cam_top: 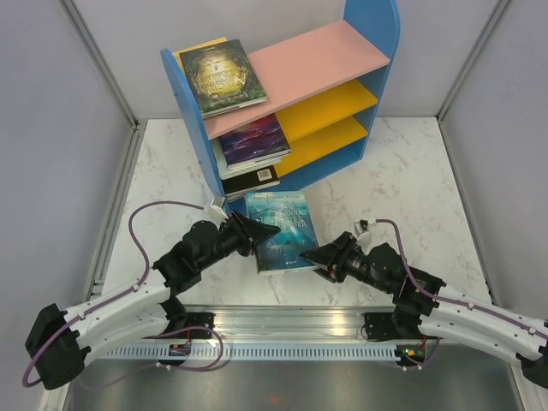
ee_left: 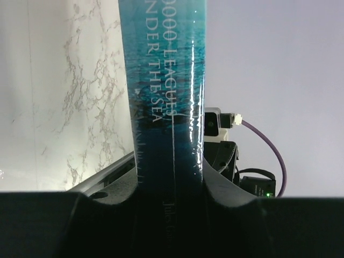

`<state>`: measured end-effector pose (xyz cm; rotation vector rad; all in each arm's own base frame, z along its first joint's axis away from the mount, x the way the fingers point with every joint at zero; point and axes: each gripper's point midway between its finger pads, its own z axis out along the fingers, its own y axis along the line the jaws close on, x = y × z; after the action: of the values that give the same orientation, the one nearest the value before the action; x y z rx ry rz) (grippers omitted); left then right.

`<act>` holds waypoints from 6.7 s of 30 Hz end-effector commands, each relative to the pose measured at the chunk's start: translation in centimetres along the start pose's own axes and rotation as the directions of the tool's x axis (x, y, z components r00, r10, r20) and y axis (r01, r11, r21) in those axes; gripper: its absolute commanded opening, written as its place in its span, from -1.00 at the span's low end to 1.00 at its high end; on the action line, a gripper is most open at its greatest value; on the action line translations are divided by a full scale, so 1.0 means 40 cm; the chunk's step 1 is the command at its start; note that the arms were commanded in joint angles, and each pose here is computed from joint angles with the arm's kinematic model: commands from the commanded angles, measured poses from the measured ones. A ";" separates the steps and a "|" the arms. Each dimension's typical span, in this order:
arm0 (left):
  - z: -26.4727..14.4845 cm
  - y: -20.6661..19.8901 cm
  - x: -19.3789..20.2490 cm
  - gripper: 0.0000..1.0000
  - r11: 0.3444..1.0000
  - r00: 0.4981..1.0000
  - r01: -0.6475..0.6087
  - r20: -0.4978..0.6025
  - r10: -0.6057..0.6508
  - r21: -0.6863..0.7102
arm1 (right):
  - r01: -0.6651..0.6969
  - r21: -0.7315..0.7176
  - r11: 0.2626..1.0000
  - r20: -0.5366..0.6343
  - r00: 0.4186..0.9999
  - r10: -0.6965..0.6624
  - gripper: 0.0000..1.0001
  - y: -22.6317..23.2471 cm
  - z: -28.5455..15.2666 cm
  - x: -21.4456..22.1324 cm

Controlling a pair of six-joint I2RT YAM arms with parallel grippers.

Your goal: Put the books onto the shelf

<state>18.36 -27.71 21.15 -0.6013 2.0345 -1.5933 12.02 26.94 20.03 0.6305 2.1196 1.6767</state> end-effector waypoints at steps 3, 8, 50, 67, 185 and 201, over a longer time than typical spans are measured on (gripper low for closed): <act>-0.004 -0.073 0.060 -0.95 0.991 0.992 -0.096 -0.069 0.102 0.089 | -0.004 -0.233 0.972 0.073 0.997 0.021 -0.54 0.208 -0.047 -0.050; -0.006 -0.048 0.076 -0.95 0.996 0.992 -0.070 -0.105 0.076 0.060 | -0.010 -0.280 0.960 0.128 0.991 0.048 -0.90 0.224 -0.084 -0.091; -0.104 -0.071 0.057 1.00 0.939 0.935 -0.337 -0.145 0.324 -0.075 | 0.467 -0.032 0.884 0.291 0.850 -0.438 -1.00 0.392 -0.109 -0.188; -0.265 -0.045 0.006 0.99 0.947 0.953 -0.302 -0.027 0.301 -0.111 | 0.298 -0.315 0.901 0.404 0.901 -0.157 -1.00 0.447 -0.184 -0.473; -0.514 -0.013 -0.094 1.00 0.932 0.926 -0.304 0.168 0.337 -0.196 | 0.152 -0.181 0.972 0.132 0.983 -0.130 0.06 0.297 0.576 -0.327; -0.506 -0.002 -0.107 1.00 0.923 0.918 -0.307 0.183 0.351 -0.232 | 0.224 0.101 0.969 -0.033 0.975 -0.222 0.96 0.106 0.471 -0.237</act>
<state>8.63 -10.25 25.45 -0.4031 2.0346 -1.1141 32.27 37.94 20.67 0.4787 2.1358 1.4924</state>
